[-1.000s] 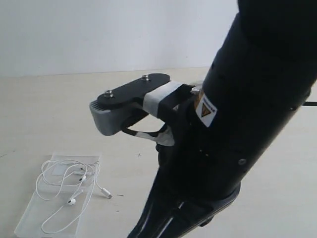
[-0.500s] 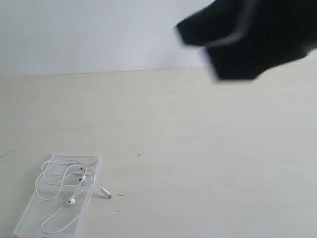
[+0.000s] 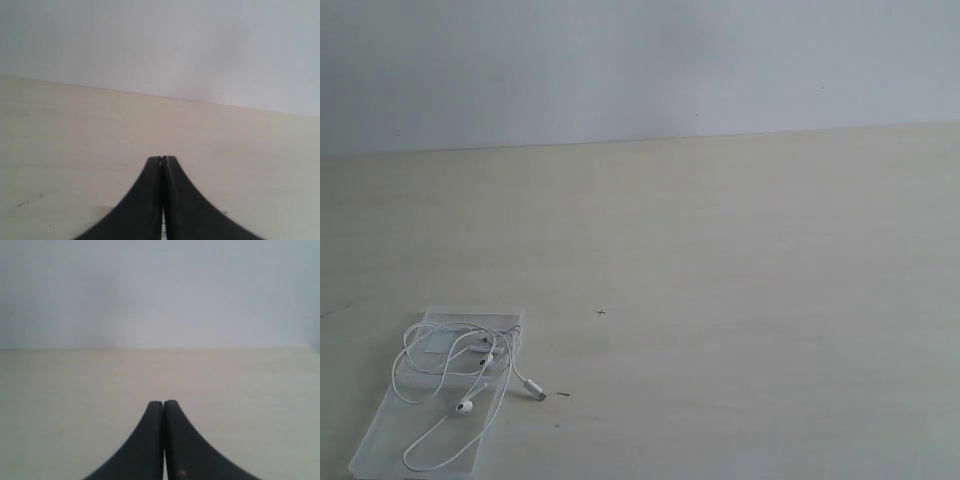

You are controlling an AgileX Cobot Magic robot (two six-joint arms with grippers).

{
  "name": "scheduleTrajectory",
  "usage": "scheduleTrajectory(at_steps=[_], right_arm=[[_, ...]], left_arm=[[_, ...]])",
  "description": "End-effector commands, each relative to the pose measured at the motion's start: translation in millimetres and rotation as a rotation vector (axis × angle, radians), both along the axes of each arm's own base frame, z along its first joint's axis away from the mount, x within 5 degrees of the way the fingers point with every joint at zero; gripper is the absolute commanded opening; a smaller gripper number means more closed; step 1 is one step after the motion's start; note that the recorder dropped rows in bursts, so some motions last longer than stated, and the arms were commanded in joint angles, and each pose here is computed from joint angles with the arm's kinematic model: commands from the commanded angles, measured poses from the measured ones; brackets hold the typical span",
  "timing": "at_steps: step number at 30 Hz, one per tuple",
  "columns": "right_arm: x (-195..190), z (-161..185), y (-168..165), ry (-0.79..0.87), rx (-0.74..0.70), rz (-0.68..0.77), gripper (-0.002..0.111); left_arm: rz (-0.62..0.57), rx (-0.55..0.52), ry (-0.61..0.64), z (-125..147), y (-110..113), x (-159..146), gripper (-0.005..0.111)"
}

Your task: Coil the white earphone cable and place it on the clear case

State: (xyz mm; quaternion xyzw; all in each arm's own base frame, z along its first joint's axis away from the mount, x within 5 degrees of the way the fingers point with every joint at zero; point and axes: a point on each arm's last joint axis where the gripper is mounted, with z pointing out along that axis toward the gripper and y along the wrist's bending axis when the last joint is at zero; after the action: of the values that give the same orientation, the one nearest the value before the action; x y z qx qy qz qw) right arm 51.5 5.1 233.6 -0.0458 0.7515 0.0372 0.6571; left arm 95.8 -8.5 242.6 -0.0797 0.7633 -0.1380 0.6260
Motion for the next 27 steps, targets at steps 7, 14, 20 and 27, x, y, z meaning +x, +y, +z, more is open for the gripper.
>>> scheduleTrajectory(at_steps=[7,14,20,27], right_arm=[[3,-44,0,0.037,0.013,-0.009,0.0],[3,-44,0,0.031,-0.033,-0.002,0.0],[3,-44,1,0.035,-0.004,0.002,0.0],[3,-43,6,0.065,0.222,0.025,0.0]], left_arm=[[-0.009,0.001,-0.007,0,-1,-1,0.0],[-0.009,0.001,-0.007,0,-1,-1,0.0],[-0.009,0.001,-0.007,0,-1,-1,0.0],[-0.009,0.001,-0.007,0,-1,-1,0.0]])
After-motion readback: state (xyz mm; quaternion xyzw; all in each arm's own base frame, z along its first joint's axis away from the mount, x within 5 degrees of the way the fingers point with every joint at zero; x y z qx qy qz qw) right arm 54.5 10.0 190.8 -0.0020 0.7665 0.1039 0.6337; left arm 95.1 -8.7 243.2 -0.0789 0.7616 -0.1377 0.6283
